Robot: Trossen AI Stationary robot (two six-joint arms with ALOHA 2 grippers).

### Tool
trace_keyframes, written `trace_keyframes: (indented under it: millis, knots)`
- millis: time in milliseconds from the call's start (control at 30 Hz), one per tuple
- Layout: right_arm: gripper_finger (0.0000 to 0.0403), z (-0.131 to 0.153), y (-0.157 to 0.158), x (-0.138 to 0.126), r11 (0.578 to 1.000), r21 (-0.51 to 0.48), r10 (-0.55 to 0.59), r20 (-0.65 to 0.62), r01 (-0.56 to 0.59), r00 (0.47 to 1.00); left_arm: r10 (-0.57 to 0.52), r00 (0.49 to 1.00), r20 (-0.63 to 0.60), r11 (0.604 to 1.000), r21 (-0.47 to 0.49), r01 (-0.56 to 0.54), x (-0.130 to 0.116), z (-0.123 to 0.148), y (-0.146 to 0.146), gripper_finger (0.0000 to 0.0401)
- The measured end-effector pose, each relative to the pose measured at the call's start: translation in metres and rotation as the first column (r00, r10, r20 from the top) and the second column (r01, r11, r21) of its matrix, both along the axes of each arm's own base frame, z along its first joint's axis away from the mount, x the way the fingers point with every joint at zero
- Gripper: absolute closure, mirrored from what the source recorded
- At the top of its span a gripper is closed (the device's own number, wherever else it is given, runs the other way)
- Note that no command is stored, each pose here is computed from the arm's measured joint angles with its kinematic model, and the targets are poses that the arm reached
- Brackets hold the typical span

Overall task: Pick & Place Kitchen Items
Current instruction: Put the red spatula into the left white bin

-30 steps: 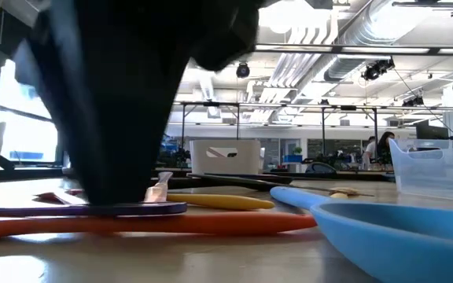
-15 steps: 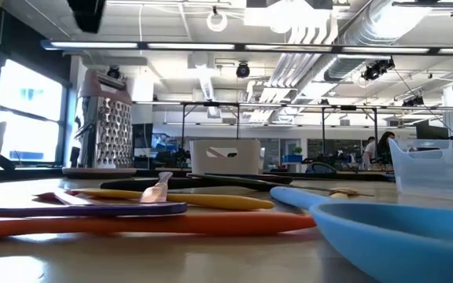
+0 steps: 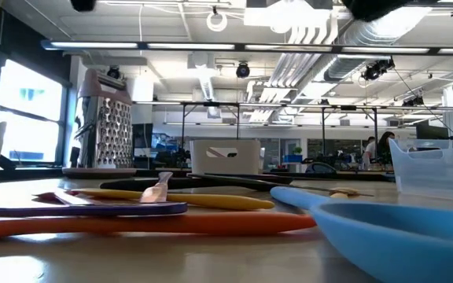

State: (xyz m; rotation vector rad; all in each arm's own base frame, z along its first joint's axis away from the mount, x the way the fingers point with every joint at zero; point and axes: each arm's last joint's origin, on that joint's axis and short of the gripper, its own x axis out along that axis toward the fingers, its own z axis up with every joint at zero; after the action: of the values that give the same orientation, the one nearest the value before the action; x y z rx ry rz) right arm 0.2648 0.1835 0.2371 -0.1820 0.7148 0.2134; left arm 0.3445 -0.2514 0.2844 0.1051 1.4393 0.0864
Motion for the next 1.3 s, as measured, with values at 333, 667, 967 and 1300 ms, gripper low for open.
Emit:
trace_keyframes:
  millis: [333,667,967,1300]
  knots:
    - [0.0263,-0.022,-0.010,0.029,0.813,0.383,-0.424,-0.127,0.439,0.897,-0.143,0.988,-0.052,0.987,-0.082,0.138,-0.038,0.003,-0.043,0.0290]
    - [0.0263,-0.021,-0.011,0.030,0.627,0.531,-0.548,-0.221,0.571,0.807,-0.149,0.985,0.085,0.987,-0.046,0.153,-0.069,0.034,-0.052,0.0290]
    - [0.0263,-0.012,0.003,0.025,0.705,0.487,-0.597,0.015,0.516,0.802,-0.194,0.889,0.413,0.981,0.099,0.168,-0.099,0.115,-0.003,0.0334]
    - [0.0263,-0.003,-0.009,0.038,0.790,0.388,-0.572,0.187,0.475,0.798,-0.291,0.750,0.594,0.954,0.235,0.184,-0.141,0.189,0.071,0.0391]
